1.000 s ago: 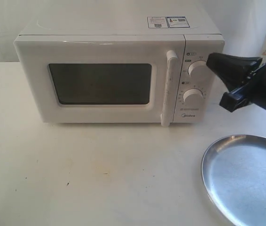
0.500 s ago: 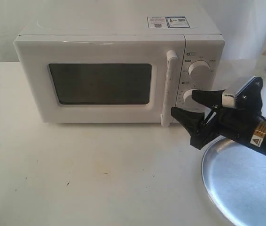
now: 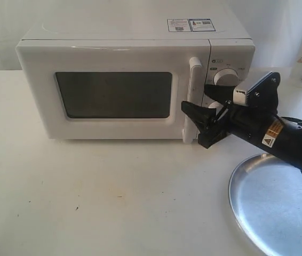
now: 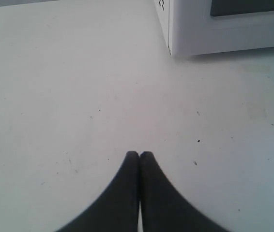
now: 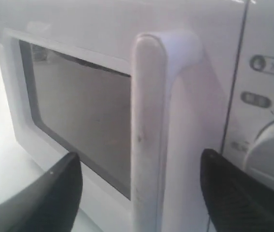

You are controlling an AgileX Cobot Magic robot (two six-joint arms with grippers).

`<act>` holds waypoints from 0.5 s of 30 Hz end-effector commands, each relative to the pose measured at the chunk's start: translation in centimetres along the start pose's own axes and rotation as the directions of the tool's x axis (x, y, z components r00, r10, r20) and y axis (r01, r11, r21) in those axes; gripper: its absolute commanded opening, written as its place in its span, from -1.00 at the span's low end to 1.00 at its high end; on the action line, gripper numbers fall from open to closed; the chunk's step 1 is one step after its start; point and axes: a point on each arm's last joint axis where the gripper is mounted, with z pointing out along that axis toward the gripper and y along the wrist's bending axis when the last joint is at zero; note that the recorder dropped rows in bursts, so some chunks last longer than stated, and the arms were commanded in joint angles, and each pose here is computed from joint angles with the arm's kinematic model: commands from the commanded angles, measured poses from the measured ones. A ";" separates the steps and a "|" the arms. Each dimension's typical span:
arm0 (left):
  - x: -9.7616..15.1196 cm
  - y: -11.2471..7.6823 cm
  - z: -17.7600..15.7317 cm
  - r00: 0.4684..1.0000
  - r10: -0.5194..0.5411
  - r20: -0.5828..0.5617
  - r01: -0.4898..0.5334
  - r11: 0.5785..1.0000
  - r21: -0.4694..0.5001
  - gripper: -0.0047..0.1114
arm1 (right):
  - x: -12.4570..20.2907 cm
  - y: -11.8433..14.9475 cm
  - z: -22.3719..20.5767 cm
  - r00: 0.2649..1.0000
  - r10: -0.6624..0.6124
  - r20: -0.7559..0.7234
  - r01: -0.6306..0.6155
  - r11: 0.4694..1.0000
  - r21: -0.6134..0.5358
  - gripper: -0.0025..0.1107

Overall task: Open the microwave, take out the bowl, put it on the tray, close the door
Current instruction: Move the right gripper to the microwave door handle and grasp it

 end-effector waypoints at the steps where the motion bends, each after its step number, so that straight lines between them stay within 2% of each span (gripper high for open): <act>1: -0.1 -0.1 0.0 1.000 -0.010 0.003 0.010 1.000 0.010 -0.92 | -0.8 1.0 1.2 0.999 -0.016 0.046 0.017 0.999 -0.029 0.11; 5: -0.1 -0.1 0.0 1.000 -0.010 0.003 0.010 1.000 0.010 -0.92 | -1.8 0.7 2.2 0.995 0.010 0.099 -0.015 0.999 0.044 0.05; 8: -0.1 -0.1 0.0 1.000 -0.010 0.003 0.010 1.000 0.010 -0.92 | -2.2 0.6 2.7 0.993 0.009 0.120 -0.016 0.998 0.053 -0.04; 10: -0.1 -0.1 0.0 1.000 -0.010 0.003 0.010 1.000 0.010 -0.92 | -2.4 0.8 2.9 0.992 0.007 0.124 -0.012 0.999 0.043 -0.21; 13: -0.1 -0.1 0.0 1.000 -0.010 0.003 0.010 1.000 0.010 -0.92 | -2.6 1.1 3.2 0.991 0.003 0.134 -0.007 0.999 0.032 -0.67; 14: -0.1 -0.1 0.0 1.000 -0.010 0.003 0.010 1.000 0.010 -0.92 | -2.7 1.2 3.3 0.991 0.003 0.136 -0.007 1.000 0.027 -0.90; 15: -0.1 -0.1 0.0 1.000 -0.010 0.003 0.010 1.000 0.010 -0.92 | -2.7 1.3 3.3 0.991 0.003 0.136 -0.007 1.000 0.025 -0.95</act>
